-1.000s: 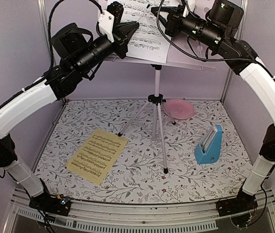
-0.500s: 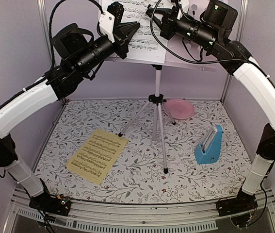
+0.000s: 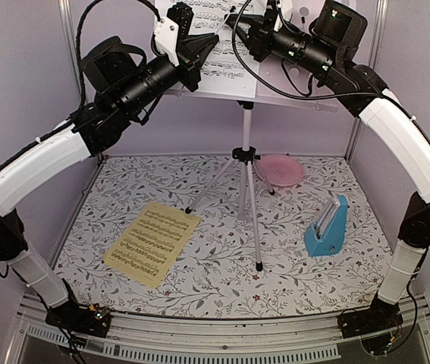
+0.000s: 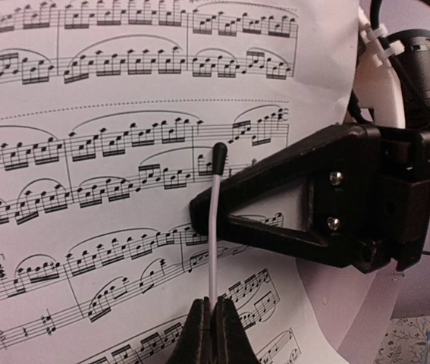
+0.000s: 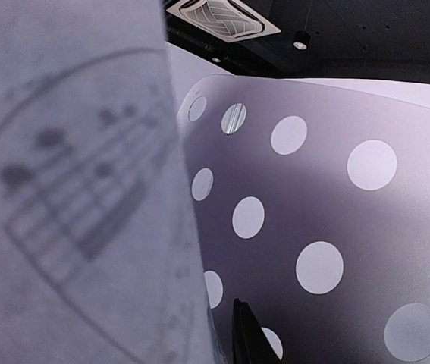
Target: Set up the instrument practice props
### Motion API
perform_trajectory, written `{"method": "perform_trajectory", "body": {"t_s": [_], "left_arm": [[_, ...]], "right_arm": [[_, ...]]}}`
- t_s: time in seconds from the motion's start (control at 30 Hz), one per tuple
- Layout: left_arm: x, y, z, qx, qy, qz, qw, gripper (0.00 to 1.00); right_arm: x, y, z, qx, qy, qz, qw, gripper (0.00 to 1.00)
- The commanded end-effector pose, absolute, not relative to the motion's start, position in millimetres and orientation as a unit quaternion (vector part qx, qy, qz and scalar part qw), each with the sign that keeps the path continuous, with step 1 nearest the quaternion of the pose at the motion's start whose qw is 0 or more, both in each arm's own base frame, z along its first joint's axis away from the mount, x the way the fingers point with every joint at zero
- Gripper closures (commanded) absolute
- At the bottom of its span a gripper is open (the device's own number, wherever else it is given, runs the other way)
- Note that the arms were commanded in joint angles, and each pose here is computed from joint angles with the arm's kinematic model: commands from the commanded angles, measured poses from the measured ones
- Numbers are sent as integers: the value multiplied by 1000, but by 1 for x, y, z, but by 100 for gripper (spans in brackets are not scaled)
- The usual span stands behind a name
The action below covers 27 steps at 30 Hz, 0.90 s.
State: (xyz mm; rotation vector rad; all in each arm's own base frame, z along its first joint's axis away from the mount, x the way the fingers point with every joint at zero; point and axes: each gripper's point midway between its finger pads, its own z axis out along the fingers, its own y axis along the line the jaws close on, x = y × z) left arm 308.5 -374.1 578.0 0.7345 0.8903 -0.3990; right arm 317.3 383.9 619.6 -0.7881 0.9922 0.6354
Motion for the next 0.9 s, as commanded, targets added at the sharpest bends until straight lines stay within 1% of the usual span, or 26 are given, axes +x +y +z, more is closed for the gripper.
{"method": "perform_trajectory", "body": {"t_s": [0.0, 0.03, 0.13, 0.27, 0.37, 0.47, 0.6, 0.63, 0.73, 0.87], "left_arm": [[306, -373, 587, 337, 396, -193, 832, 100], [306, -373, 587, 336, 397, -193, 832, 100], [307, -371, 586, 332, 399, -191, 833, 100], [309, -368, 586, 323, 404, -188, 835, 100], [311, -366, 586, 317, 408, -186, 836, 100], [311, -365, 586, 313, 408, -185, 837, 100], [312, -365, 586, 311, 409, -185, 838, 100], [312, -365, 586, 310, 410, -184, 838, 100], [313, -364, 585, 308, 412, -183, 838, 100], [314, -363, 584, 305, 413, -180, 839, 100]], "right_arm": [[315, 387, 624, -364, 445, 300, 761, 82], [315, 386, 624, -363, 446, 300, 761, 78], [314, 384, 626, -361, 446, 297, 763, 76], [314, 380, 628, -358, 448, 292, 765, 68], [313, 377, 630, -354, 449, 289, 768, 56], [314, 376, 631, -351, 449, 286, 770, 55], [317, 373, 633, -341, 451, 280, 776, 56], [317, 373, 633, -340, 452, 280, 776, 54], [316, 371, 633, -339, 451, 281, 776, 44], [313, 367, 636, -334, 448, 281, 780, 35]]}}
